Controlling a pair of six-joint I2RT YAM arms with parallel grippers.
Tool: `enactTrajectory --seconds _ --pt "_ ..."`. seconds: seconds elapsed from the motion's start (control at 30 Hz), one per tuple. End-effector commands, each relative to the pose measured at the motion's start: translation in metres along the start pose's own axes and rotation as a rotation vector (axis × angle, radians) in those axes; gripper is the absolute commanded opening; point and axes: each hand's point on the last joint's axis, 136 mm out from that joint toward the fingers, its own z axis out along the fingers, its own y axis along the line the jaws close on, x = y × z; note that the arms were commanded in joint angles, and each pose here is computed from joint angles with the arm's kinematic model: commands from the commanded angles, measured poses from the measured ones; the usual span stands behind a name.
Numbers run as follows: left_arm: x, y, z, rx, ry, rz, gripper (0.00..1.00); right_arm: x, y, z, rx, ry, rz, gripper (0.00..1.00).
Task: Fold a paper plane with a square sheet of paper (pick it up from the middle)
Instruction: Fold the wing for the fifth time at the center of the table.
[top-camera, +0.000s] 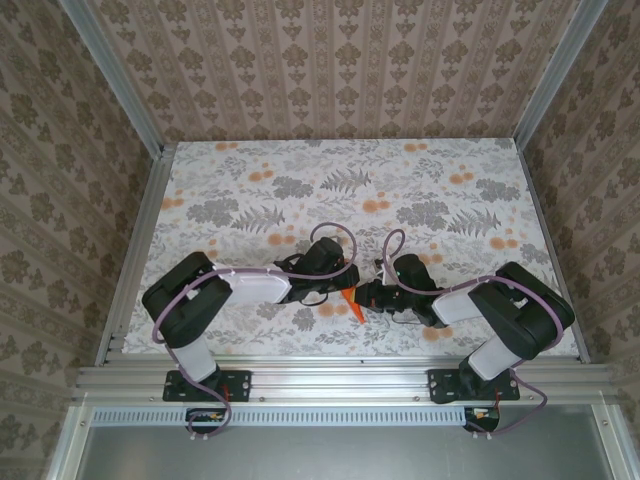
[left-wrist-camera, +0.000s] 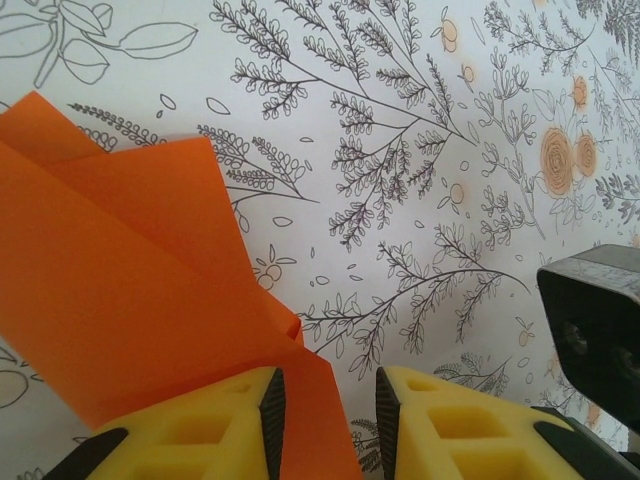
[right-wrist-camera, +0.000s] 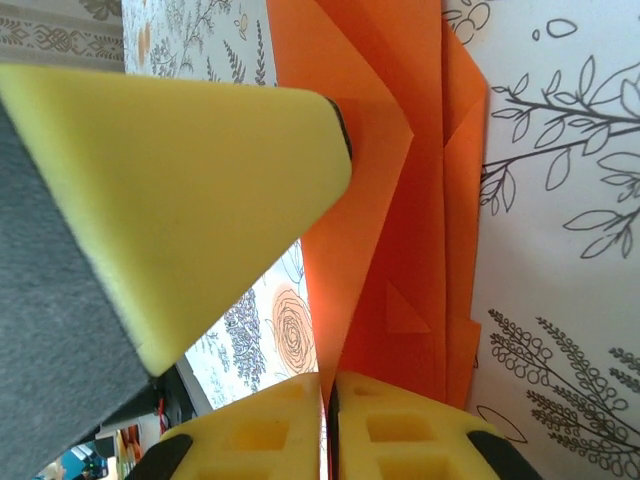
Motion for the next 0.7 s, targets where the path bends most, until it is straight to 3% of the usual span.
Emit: enactTrajectory --seconds 0.0,0.3,0.67 --pt "-0.005 -0.004 0.003 0.005 -0.004 0.022 0.32 0.001 -0.001 -0.004 0.009 -0.005 -0.006 0.2" --pt "-0.005 0.002 0.005 -0.009 0.001 0.021 0.32 0.011 -0.021 -0.021 0.178 0.03 -0.081 0.44" --pt "-0.004 0.001 0.007 -0.006 0.012 0.023 0.32 0.015 -0.016 -0.024 0.209 0.093 -0.113 0.43"
